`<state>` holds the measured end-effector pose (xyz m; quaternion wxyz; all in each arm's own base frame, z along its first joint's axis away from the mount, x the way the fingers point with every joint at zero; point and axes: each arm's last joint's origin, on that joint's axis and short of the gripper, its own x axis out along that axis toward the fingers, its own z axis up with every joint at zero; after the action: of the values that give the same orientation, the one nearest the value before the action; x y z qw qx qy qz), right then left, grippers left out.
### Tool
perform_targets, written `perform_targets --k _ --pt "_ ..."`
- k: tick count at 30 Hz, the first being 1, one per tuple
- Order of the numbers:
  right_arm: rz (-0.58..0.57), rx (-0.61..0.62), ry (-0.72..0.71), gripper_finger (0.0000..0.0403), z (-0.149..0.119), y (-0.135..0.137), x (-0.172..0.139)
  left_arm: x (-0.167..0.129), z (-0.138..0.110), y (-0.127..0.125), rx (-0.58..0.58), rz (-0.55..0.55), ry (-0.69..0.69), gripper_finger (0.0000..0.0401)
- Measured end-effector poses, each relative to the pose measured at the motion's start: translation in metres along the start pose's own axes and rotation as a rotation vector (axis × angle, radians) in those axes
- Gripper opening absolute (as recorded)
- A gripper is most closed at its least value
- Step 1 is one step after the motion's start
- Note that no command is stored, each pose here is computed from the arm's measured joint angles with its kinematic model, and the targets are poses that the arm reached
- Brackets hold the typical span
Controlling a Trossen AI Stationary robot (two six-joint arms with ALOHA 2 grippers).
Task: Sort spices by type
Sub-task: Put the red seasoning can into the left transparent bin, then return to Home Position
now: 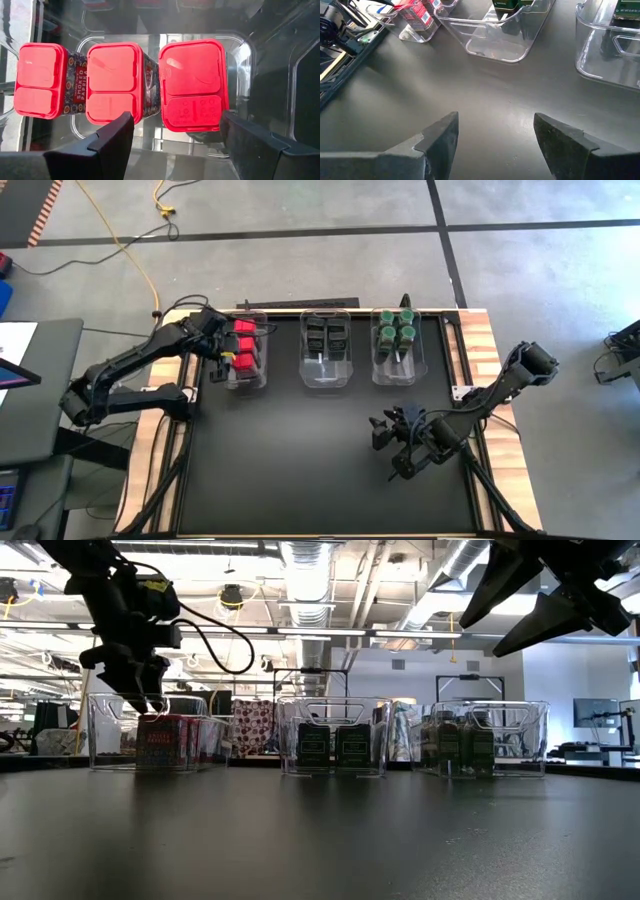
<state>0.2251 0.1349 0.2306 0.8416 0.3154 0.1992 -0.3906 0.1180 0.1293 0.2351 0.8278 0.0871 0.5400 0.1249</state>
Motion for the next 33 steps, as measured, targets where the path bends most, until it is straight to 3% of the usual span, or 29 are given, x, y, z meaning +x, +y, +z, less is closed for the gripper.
perform_targets --k 21,33 --pt "0.004 0.005 0.0 0.0286 0.0 0.001 0.0 -0.002 0.001 0.001 -0.015 0.022 0.012 0.0282" --pt "0.003 0.007 0.0 0.0286 0.0 0.001 0.0 -0.031 0.018 0.012 -0.173 0.054 -0.036 0.0282"
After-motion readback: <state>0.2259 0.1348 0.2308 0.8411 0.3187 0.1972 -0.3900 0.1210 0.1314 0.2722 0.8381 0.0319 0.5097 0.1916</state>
